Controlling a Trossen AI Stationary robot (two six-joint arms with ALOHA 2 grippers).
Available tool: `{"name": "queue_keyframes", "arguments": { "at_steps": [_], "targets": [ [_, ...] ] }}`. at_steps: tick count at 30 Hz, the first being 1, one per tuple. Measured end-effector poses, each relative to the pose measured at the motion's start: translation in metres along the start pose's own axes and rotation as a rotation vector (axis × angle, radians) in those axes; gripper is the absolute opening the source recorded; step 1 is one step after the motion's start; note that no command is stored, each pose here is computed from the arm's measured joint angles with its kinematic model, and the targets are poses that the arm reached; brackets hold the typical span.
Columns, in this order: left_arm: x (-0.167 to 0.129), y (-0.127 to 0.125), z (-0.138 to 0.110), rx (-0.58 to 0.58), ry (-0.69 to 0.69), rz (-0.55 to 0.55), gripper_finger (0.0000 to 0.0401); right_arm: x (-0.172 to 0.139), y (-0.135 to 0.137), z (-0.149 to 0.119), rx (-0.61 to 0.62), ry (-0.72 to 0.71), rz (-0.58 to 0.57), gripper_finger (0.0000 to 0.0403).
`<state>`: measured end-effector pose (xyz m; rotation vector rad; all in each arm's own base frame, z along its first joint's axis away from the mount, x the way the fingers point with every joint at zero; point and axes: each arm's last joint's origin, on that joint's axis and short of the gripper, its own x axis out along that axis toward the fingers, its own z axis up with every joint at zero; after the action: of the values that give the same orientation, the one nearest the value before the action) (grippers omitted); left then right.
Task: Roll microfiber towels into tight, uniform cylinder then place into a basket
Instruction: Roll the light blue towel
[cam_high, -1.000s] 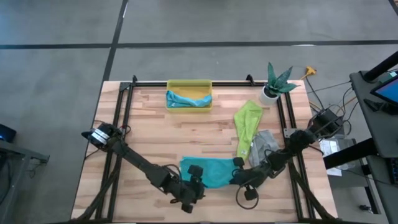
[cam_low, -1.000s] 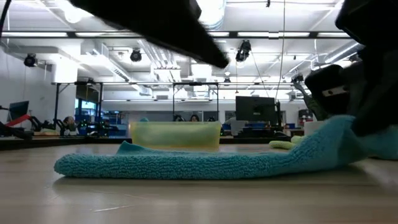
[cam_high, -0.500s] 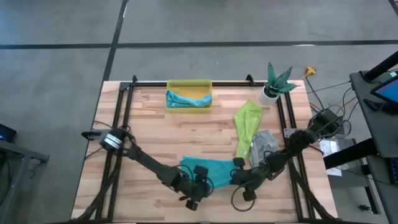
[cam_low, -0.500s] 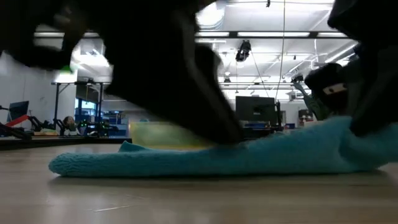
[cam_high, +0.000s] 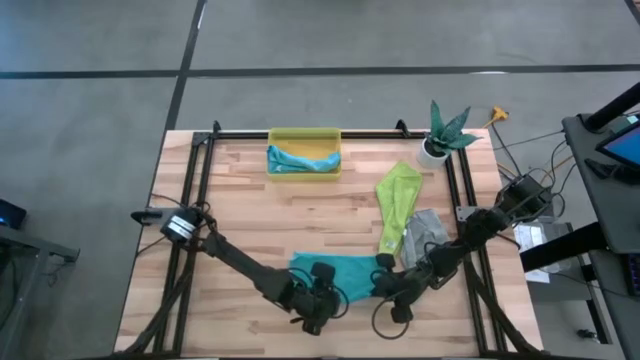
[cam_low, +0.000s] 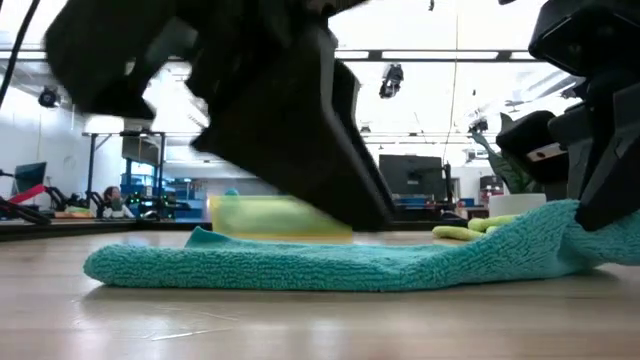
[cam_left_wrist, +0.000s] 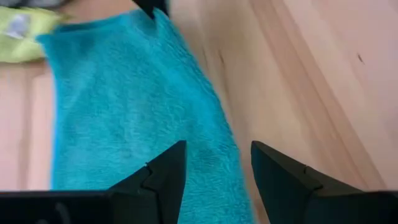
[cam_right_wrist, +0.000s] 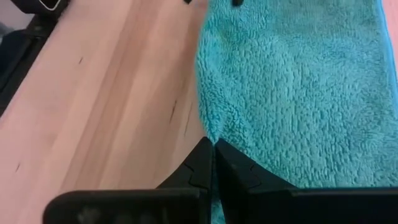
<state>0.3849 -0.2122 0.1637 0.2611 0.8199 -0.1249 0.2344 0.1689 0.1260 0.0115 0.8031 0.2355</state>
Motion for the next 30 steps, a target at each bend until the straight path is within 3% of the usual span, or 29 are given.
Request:
{"name": "queue_keyframes", "arguments": {
  "at_steps": [5,9,23,26,30],
  "targets": [
    [0.002,-0.001,-0.005,-0.006,0.026,0.008,0.0164,0.000,0.003,0.006,-0.002,-0.041,0.018,0.0009],
    [0.008,-0.004,-0.009,-0.024,0.048,-0.062,0.0164,0.000,0.003,0.007,-0.013,-0.043,0.019,0.0009],
    [0.014,-0.004,-0.016,-0.025,0.090,-0.003,0.0162,0.000,0.003,0.006,-0.022,-0.042,0.018,0.0009],
    [0.014,-0.004,-0.016,-0.034,0.089,-0.001,0.0143,0.000,0.003,0.006,-0.021,-0.041,0.017,0.0009],
    [0.015,-0.004,-0.020,-0.074,0.096,0.007,0.0088,0.000,0.003,0.006,-0.021,-0.039,0.016,0.0009]
  ]
}}
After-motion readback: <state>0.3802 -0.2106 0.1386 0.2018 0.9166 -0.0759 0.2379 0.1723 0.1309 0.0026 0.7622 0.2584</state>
